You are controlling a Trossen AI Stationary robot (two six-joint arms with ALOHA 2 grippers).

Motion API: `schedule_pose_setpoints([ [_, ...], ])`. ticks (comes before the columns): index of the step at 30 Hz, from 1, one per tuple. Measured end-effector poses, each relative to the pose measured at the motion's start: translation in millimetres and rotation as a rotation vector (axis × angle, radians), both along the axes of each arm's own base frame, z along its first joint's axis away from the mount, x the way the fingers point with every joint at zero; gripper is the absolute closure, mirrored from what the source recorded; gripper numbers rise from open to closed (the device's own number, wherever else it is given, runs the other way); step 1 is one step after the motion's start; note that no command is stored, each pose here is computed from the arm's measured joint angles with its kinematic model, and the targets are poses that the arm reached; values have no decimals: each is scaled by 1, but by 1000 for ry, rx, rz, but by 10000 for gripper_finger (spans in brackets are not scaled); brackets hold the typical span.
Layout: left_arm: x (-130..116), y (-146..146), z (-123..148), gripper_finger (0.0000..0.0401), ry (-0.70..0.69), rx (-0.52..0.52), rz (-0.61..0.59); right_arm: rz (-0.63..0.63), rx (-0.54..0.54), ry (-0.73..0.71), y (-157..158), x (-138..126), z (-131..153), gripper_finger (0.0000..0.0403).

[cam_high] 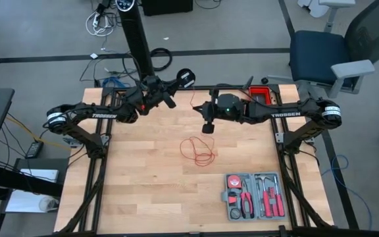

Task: Coil cords
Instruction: Coil the wire

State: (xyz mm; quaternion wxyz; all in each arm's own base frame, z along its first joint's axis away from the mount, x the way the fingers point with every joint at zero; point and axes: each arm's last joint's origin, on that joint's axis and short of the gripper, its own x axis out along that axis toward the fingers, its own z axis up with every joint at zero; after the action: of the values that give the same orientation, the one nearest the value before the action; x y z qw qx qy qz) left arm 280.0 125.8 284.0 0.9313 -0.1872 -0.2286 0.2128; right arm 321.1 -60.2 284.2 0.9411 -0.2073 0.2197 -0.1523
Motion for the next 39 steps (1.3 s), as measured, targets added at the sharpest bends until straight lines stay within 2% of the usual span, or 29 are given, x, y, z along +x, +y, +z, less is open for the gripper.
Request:
schedule_pose_setpoints([
  [5, 1, 0, -1, 400, 3, -1, 2, -38, -33, -106, -3, 2, 10, 403],
  [8, 1, 0, -2, 400, 9, -3, 1, -58, -40, -122, -10, 2, 12, 403],
  [18, 1, -2, 0, 400, 12, 39, 10, -47, 33, -1, -17, 19, -21, 403],
  [21, 2, -1, -2, 400, 31, 33, 34, -33, 52, 44, -17, 32, -18, 403],
  [27, 2, 0, -5, 400, 70, 40, 57, 30, 54, 135, -19, 52, -2, 403],
  [32, 3, 0, -7, 400, 109, 50, 61, 106, 62, 82, -20, 52, 23, 403],
  [39, 4, 1, -11, 400, 189, 115, 86, 74, 77, 89, -22, 50, 37, 403],
])
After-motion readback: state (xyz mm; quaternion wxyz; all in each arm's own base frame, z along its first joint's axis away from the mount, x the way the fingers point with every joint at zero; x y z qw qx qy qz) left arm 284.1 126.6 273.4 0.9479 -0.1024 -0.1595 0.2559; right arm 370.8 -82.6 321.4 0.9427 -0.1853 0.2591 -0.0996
